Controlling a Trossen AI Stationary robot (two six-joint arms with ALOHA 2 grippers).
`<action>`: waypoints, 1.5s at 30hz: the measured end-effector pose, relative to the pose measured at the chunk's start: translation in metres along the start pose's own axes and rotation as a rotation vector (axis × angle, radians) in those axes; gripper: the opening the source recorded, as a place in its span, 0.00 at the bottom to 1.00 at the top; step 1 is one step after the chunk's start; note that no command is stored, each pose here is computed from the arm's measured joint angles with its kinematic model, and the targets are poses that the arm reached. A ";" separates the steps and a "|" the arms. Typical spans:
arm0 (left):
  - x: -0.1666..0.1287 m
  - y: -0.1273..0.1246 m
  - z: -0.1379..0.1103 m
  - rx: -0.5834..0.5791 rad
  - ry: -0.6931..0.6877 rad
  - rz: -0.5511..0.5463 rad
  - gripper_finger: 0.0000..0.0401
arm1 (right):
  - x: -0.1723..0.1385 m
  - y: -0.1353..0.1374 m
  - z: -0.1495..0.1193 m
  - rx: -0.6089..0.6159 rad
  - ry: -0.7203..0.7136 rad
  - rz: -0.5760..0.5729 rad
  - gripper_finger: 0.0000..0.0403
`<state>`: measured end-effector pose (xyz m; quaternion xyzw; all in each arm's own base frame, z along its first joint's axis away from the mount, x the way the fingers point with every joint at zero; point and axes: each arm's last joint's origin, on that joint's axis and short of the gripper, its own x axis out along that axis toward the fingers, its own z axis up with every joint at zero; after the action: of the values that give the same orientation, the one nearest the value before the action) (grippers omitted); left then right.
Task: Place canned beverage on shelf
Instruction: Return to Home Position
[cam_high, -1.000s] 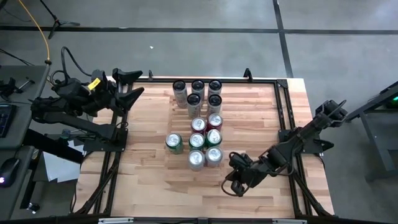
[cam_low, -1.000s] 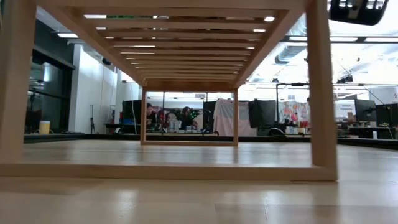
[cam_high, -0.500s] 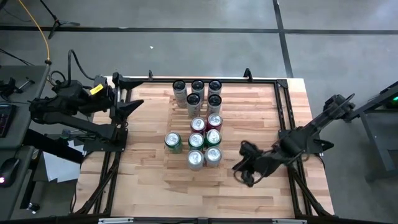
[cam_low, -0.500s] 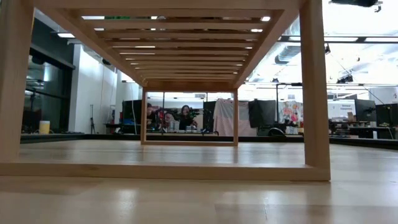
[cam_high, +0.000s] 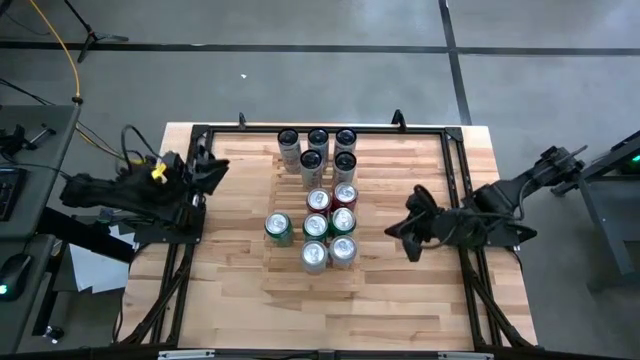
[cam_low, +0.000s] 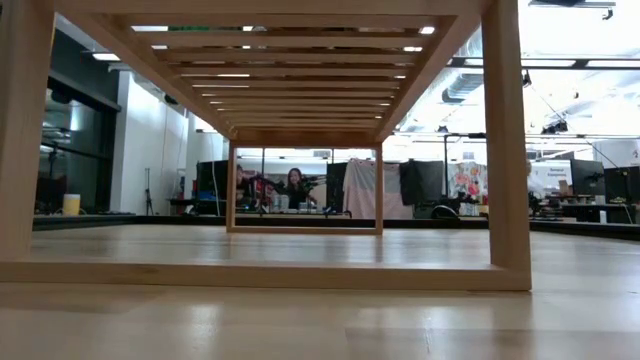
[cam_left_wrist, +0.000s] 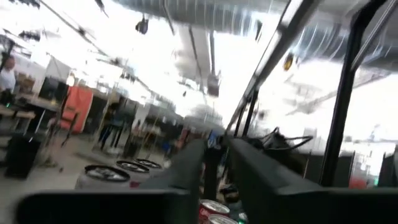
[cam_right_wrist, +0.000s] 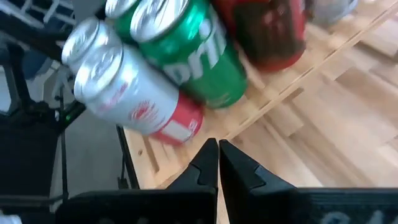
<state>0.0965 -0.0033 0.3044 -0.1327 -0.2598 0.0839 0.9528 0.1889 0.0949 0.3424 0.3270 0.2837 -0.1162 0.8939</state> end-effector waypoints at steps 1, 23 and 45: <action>-0.006 0.003 -0.008 -0.010 -0.026 -0.004 0.14 | -0.001 -0.002 0.002 0.004 -0.009 -0.002 0.00; -0.053 0.033 -0.068 -0.065 -0.008 0.106 0.01 | -0.016 -0.018 -0.011 -0.128 0.008 -0.012 0.00; -0.053 0.034 -0.078 -0.005 0.092 0.123 0.01 | -0.005 -0.142 -0.025 -0.224 -0.525 0.284 0.00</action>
<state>0.0881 0.0007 0.2043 -0.1544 -0.2074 0.1355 0.9565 0.1180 0.0032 0.2559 0.2220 0.0059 -0.0386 0.9743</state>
